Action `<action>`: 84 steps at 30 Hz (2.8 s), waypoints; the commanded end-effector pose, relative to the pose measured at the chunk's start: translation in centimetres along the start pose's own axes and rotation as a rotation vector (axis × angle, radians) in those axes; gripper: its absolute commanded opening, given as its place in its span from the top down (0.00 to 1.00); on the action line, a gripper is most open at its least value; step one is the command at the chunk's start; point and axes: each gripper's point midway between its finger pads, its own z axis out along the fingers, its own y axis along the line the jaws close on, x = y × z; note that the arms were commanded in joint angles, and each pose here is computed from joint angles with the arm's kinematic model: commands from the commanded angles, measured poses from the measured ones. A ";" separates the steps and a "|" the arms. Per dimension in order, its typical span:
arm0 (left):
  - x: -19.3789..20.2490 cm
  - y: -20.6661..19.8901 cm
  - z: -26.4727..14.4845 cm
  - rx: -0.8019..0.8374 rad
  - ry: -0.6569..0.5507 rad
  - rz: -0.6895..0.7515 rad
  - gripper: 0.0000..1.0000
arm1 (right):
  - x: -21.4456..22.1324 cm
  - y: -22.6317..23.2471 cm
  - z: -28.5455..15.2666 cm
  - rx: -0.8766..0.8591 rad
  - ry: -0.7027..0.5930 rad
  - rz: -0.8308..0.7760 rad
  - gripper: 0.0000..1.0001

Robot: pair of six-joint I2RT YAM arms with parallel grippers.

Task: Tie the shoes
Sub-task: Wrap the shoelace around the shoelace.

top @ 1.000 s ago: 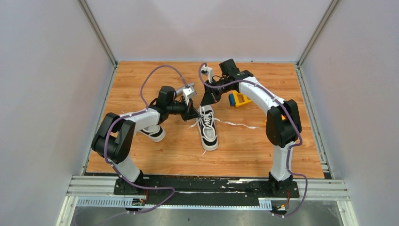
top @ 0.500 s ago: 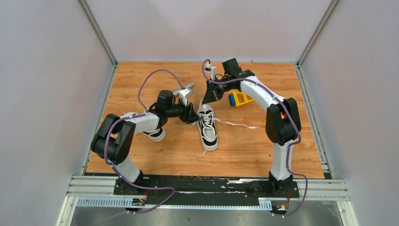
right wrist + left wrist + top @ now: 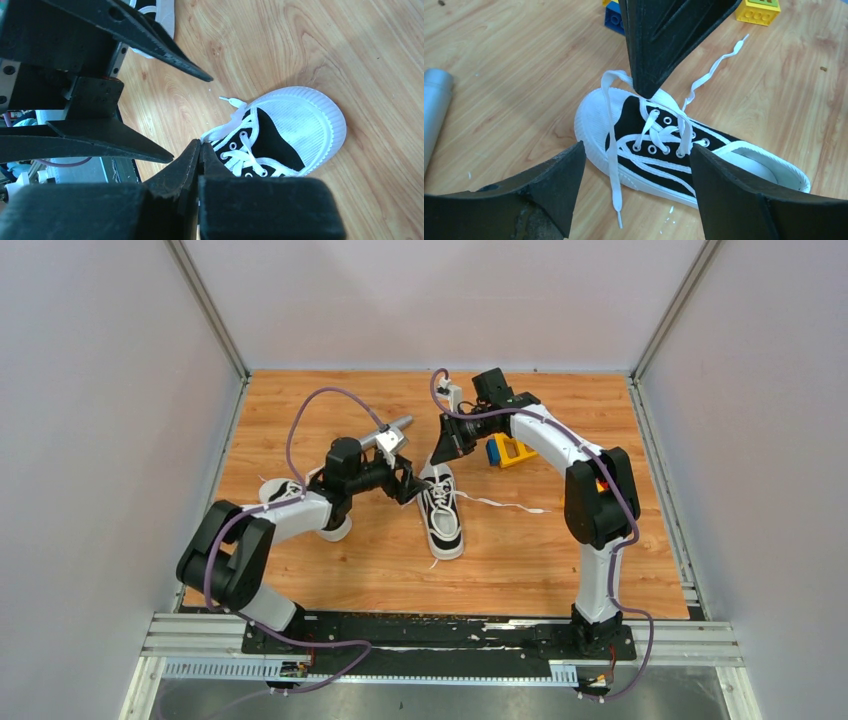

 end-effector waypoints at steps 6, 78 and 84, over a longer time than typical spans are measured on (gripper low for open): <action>-2.8 -2.1 2.2 0.255 -0.076 0.044 0.13 | -1.8 1.1 -0.6 -0.011 -0.053 -0.025 1.00; 2.8 -4.9 5.0 0.317 0.051 -0.082 1.00 | -1.6 -2.1 -5.2 0.087 -0.115 0.062 0.82; 3.5 -5.6 4.9 0.378 0.075 -0.071 1.00 | 3.9 -4.8 -10.4 0.158 -0.016 -0.188 0.62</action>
